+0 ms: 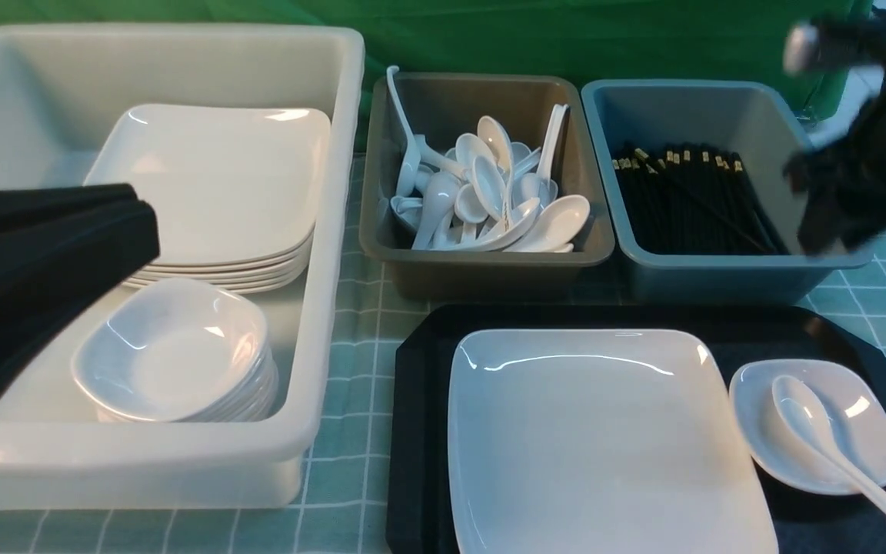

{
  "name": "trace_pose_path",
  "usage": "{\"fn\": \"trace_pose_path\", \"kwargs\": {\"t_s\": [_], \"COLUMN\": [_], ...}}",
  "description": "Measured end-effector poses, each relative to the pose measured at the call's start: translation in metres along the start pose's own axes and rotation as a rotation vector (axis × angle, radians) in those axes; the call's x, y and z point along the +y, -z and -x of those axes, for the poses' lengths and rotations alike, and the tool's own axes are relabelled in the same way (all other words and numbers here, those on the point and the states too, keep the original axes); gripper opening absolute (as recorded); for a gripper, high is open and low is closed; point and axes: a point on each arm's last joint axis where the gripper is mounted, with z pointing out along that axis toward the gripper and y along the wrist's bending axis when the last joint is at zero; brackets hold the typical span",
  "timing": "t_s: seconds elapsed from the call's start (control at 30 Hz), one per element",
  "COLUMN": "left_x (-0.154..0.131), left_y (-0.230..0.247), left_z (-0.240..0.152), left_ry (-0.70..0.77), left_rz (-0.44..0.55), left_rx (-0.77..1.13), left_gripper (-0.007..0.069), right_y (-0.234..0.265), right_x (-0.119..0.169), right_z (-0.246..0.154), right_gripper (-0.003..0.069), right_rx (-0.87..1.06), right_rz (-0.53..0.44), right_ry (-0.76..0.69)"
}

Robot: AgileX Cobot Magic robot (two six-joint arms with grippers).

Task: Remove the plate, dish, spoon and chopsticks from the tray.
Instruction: Use the right arm to grab a soup spoon from the plate

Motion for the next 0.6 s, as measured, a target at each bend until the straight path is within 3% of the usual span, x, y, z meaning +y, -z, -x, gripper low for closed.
{"fn": "trace_pose_path", "kwargs": {"t_s": [0.23, 0.6], "left_x": [-0.002, -0.002], "left_y": [0.000, 0.000], "left_z": [-0.002, -0.002], "left_ry": [-0.003, -0.003], "left_rz": [-0.017, -0.019], "left_rx": [0.025, 0.027], "left_gripper": [0.0018, 0.0018], "right_y": [-0.067, -0.120], "right_x": [-0.010, -0.015], "right_z": [-0.047, -0.049], "right_gripper": [0.0441, 0.0444], "right_rx": [0.175, 0.163], "right_rz": [-0.026, -0.029], "right_ry": [-0.013, -0.022]}}
